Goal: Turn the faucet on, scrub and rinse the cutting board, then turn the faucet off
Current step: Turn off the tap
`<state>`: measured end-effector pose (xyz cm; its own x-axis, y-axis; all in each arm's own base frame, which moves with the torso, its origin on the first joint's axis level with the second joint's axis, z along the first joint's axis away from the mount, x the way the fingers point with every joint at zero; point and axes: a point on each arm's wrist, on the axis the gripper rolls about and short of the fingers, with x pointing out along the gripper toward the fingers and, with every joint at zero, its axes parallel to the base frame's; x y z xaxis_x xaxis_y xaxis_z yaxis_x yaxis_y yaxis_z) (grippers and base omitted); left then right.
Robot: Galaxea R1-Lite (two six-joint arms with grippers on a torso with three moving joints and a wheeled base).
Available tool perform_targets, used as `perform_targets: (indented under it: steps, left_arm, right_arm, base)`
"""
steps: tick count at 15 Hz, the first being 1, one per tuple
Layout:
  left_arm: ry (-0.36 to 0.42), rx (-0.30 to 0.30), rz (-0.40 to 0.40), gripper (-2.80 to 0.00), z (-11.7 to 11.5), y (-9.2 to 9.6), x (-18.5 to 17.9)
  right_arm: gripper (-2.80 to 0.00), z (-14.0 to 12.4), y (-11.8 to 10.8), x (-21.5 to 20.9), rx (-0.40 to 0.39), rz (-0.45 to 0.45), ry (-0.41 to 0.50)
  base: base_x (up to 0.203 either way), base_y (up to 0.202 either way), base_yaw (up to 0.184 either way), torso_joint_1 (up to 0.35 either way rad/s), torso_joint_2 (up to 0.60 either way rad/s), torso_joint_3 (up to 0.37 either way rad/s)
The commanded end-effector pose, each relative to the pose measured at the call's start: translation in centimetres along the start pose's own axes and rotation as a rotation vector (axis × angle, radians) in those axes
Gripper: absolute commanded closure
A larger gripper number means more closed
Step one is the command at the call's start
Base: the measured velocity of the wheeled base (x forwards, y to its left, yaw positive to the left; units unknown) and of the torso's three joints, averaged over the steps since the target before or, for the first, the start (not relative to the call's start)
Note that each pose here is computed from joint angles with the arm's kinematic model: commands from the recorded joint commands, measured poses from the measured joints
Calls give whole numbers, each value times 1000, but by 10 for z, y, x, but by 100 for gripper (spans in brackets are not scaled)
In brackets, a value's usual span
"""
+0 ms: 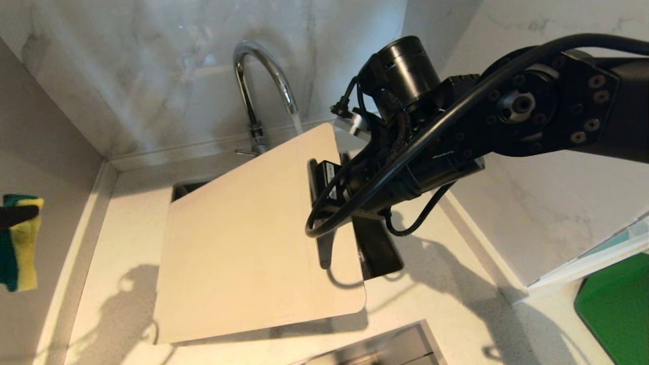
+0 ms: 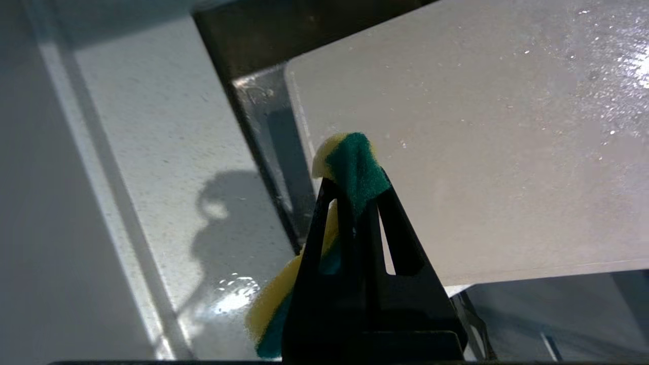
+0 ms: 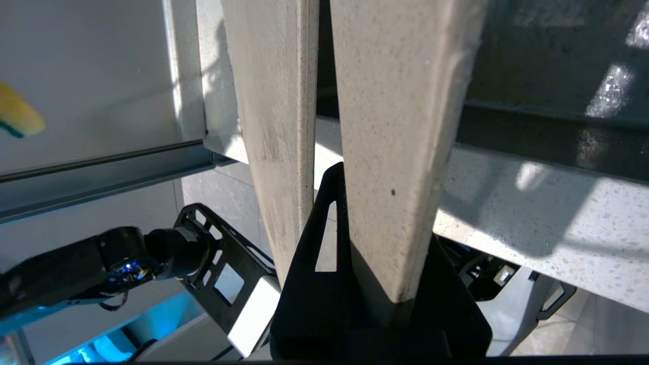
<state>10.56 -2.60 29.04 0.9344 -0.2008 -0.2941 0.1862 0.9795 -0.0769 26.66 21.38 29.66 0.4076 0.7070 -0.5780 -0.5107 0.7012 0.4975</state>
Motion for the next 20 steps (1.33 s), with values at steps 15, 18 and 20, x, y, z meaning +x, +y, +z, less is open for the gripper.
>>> perform_targets:
  steps: [15, 18, 20]
  left_arm:
    - [159, -141, -59, 0, 29, -102, 147]
    - [185, -135, -27, 0, 21, -102, 160]
    - [191, -141, 1, 0, 20, -94, 163]
  right_arm:
    - [0, 1, 10, -5, -56, 24, -15]
    - [0, 2, 12, -9, -74, 29, -27]
    - [0, 3, 14, -16, -79, 34, -41]
  base:
    - [0, 0, 0, 0, 0, 0]
    - [0, 0, 0, 0, 0, 0]
    - [0, 0, 0, 0, 0, 0]
